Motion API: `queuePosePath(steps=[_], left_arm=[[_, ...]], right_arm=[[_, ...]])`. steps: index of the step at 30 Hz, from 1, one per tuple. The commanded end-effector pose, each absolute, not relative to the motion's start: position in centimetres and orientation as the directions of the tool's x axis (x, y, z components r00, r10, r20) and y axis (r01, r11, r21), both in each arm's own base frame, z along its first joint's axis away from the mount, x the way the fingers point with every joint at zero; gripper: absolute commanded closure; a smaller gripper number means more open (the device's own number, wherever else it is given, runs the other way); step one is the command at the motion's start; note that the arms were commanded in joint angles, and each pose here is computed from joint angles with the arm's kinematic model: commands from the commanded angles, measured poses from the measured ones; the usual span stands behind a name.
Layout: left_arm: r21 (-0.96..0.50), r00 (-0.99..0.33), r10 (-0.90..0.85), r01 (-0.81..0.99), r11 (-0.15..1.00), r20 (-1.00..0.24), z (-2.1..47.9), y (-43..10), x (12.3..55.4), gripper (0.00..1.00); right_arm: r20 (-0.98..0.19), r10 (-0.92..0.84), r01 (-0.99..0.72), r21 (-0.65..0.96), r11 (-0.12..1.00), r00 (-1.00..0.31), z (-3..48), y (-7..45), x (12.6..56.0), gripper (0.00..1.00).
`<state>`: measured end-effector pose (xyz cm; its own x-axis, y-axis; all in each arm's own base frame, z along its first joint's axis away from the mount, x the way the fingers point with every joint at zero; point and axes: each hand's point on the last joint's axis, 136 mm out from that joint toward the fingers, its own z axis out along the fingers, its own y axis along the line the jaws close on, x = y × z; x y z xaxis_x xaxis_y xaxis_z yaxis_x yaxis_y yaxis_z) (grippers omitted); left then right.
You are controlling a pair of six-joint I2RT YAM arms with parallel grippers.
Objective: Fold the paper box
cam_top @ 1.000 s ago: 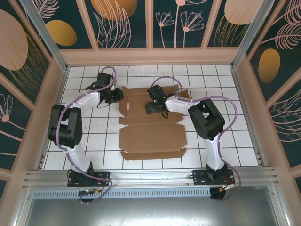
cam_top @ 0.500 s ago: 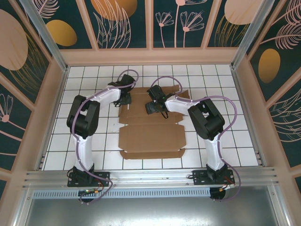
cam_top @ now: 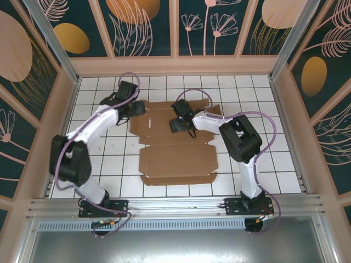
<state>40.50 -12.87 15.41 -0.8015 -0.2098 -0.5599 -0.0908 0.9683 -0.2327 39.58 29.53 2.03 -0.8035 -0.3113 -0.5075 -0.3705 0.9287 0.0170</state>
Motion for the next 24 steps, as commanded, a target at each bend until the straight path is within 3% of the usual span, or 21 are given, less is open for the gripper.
queuePosePath(steps=[1, 9, 15, 24], left_arm=[[-0.339, -0.869, -0.225, -0.071, 0.938, -0.441, 12.2, -14.6, 36.3, 0.42], [-0.465, -0.922, -0.273, -0.122, 0.877, -0.273, 5.6, -15.7, 31.1, 0.35], [-0.500, -0.928, -0.277, -0.123, 0.857, -0.248, 4.0, -16.7, 31.7, 0.35], [-0.573, -0.924, -0.262, -0.060, 0.818, -0.277, 5.5, -18.7, 33.4, 0.37]], right_arm=[[-0.291, -0.369, -0.383, -0.009, 0.924, -0.883, -4.2, 27.2, 34.6, 0.23], [-0.286, -0.365, -0.381, -0.001, 0.925, -0.886, -4.4, 27.2, 34.4, 0.23], [-0.284, -0.366, -0.380, -0.005, 0.925, -0.886, -4.5, 27.0, 34.3, 0.23], [-0.281, -0.369, -0.384, -0.001, 0.923, -0.886, -4.6, 27.1, 34.2, 0.23]])
